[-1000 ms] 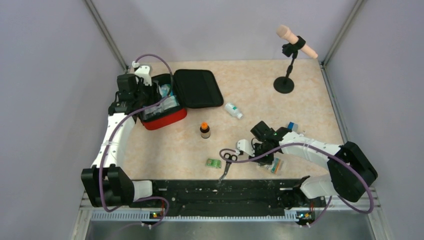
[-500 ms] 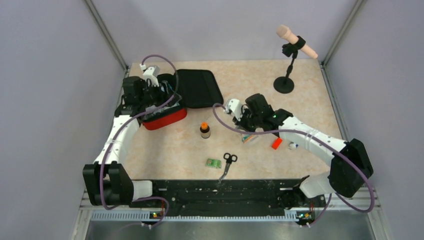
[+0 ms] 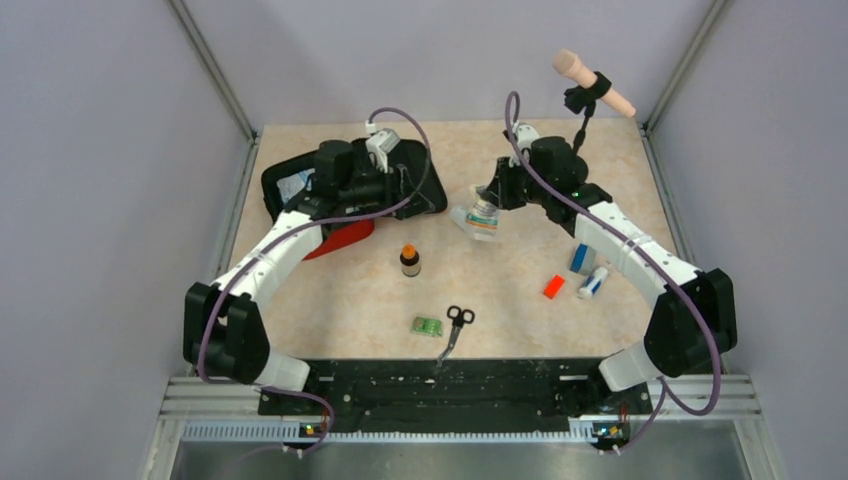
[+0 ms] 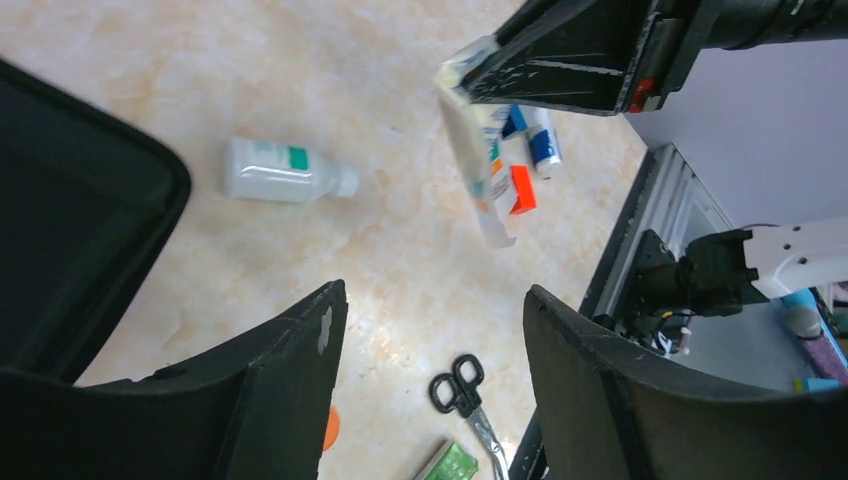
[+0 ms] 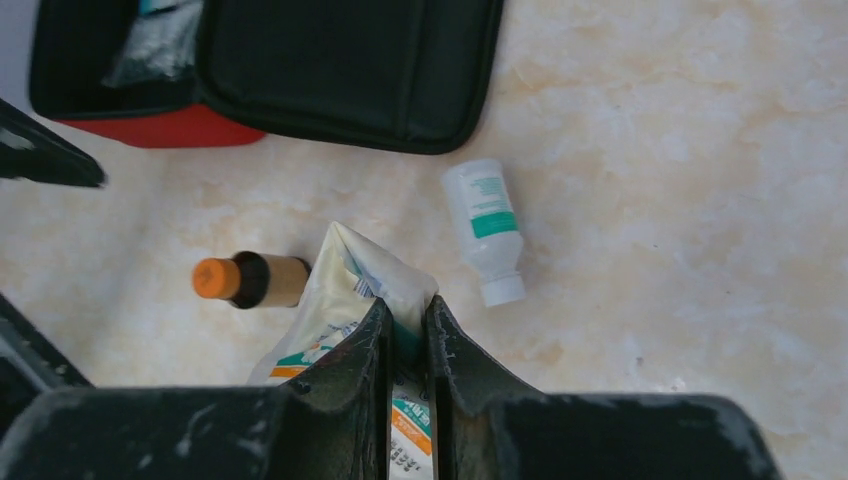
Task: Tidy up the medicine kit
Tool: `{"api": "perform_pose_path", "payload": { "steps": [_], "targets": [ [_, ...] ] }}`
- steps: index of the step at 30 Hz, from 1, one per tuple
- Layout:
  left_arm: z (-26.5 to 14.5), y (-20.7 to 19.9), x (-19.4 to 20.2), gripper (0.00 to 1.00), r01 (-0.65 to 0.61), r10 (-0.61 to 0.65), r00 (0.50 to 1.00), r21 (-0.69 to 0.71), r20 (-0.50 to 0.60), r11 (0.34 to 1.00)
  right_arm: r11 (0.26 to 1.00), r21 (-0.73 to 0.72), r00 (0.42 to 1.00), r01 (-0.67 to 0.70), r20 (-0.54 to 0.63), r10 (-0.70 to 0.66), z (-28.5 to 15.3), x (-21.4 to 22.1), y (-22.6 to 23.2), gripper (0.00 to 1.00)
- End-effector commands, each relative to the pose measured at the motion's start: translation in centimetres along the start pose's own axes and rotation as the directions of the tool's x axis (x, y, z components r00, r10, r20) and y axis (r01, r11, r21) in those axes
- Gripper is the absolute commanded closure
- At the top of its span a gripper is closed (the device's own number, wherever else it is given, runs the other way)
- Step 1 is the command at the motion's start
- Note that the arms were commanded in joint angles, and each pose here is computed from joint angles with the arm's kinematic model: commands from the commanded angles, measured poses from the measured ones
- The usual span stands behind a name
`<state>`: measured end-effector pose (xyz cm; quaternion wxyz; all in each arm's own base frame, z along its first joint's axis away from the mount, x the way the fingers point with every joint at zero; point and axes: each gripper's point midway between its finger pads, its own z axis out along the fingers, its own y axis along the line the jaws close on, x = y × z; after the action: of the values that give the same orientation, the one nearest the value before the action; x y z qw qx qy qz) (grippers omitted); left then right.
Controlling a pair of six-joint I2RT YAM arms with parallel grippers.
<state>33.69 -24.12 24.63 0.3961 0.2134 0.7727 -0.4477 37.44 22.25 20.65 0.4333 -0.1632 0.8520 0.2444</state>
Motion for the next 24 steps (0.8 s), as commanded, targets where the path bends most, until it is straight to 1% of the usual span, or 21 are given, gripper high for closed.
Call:
{"api": "perform_pose_path", "payload": {
  "steps": [1, 5, 8, 13, 16, 18, 20, 21, 22, 23, 24],
  "targets": [
    [2.2, -3.6, -2.4, 0.3, -0.105, 0.104, 0.994, 0.085, 0.014, 0.991, 0.983, -0.152, 0.985, -0.103, 0.12, 0.122, -1.5, -3.9, 3.8, 1.0],
    [4.6, -4.4, -2.4, 0.3, -0.153, 0.154, 0.988, 0.061, -0.024, 0.986, 0.976, -0.179, 0.982, -0.121, 0.124, 0.144, -1.7, -4.2, 4.3, 1.0],
    [6.3, -3.7, -1.9, 0.34, -0.15, 0.151, 0.987, 0.019, -0.046, 0.988, 0.972, -0.203, 0.982, -0.116, 0.126, 0.143, -1.9, -4.3, 4.8, 1.0],
    [8.6, -2.5, -0.9, 0.45, -0.114, 0.112, 0.99, -0.017, -0.09, 0.993, 0.969, -0.217, 0.982, -0.116, 0.124, 0.146, -2.3, -4.0, 5.0, 1.0],
    [9.3, -1.7, -0.6, 0.51, -0.109, 0.103, 0.989, -0.048, -0.105, 0.993, 0.967, -0.23, 0.982, -0.112, 0.122, 0.143, -2.5, -3.8, 5.3, 1.0],
    [9.5, -1.6, -0.6, 0.57, -0.11, 0.105, 0.989, -0.046, -0.105, 0.993, 0.964, -0.239, 0.983, -0.114, 0.115, 0.145, -2.6, -3.5, 5.4, 1.0],
    [9.6, -2.0, -0.6, 0.68, -0.122, 0.119, 0.987, -0.022, -0.105, 0.992, 0.965, -0.239, 0.983, -0.112, 0.113, 0.142, -2.6, -3.3, 5.4, 0.94],
    [9.6, -2.2, -0.7, 0.77, -0.13, 0.128, 0.986, -0.009, -0.105, 0.992, 0.966, -0.234, 0.984, -0.111, 0.111, 0.14, -2.5, -3.2, 5.2, 0.88],
    [9.5, -2.5, -0.7, 0.88, -0.141, 0.141, 0.984, 0.009, -0.105, 0.99, 0.968, -0.225, 0.985, -0.112, 0.107, 0.139, -2.5, -3.0, 5.0, 0.79],
    [9.2, -2.8, -0.6, 0.94, -0.153, 0.155, 0.982, 0.024, -0.109, 0.988, 0.97, -0.216, 0.985, -0.113, 0.106, 0.139, -2.5, -2.9, 4.6, 0.69],
    [8.9, -3.0, -0.6, 1.0, -0.17, 0.173, 0.979, 0.031, -0.111, 0.985, 0.971, -0.208, 0.985, -0.115, 0.103, 0.139, -2.5, -2.8, 4.1, 0.63]
  ]
}}
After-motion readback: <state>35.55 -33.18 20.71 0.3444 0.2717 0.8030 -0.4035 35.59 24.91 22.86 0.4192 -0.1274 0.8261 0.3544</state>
